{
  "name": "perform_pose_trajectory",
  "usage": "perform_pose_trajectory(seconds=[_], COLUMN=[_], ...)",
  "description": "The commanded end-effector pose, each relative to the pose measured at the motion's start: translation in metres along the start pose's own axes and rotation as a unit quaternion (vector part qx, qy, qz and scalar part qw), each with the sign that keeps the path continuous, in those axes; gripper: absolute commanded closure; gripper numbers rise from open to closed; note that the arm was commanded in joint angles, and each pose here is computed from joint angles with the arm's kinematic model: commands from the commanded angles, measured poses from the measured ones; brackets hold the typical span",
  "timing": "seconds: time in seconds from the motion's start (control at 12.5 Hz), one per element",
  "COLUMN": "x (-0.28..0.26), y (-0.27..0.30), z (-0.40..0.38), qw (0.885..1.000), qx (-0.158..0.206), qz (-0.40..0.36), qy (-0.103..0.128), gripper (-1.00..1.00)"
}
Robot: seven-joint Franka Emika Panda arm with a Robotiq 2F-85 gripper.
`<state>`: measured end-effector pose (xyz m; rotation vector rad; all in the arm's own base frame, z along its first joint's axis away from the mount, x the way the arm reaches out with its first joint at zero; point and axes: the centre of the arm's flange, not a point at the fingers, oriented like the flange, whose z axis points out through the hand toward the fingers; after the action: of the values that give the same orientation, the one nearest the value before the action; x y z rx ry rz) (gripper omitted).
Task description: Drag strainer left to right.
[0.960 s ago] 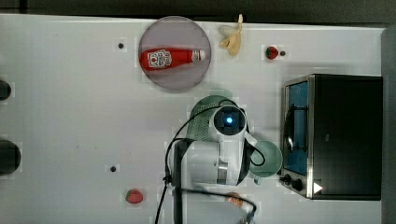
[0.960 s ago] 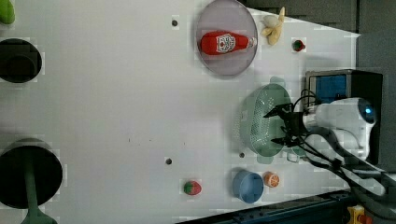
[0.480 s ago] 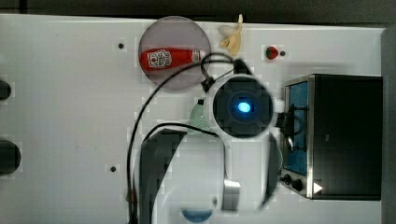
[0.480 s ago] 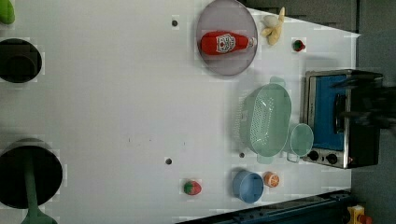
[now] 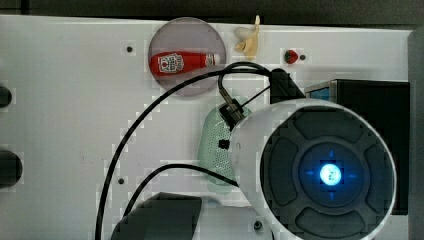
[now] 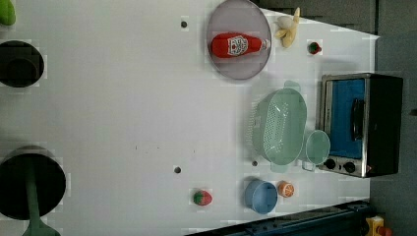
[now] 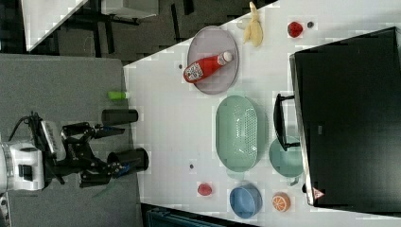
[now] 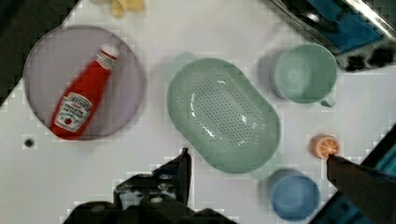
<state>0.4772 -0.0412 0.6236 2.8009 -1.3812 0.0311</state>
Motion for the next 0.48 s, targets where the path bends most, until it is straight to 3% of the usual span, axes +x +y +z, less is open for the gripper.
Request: perform_pose_trajectory(seconds=[0.08,0.48], x=[0.0103,0.0083], y=[-0.0131,-0.0129], z=[0.0235,0.0301], qw=[0.999,0.998], qx=[-0.019,-0.03], qz=[-0.035,-0.037], qy=[-0.025,-0.036], gripper=[-1.0,-1.0])
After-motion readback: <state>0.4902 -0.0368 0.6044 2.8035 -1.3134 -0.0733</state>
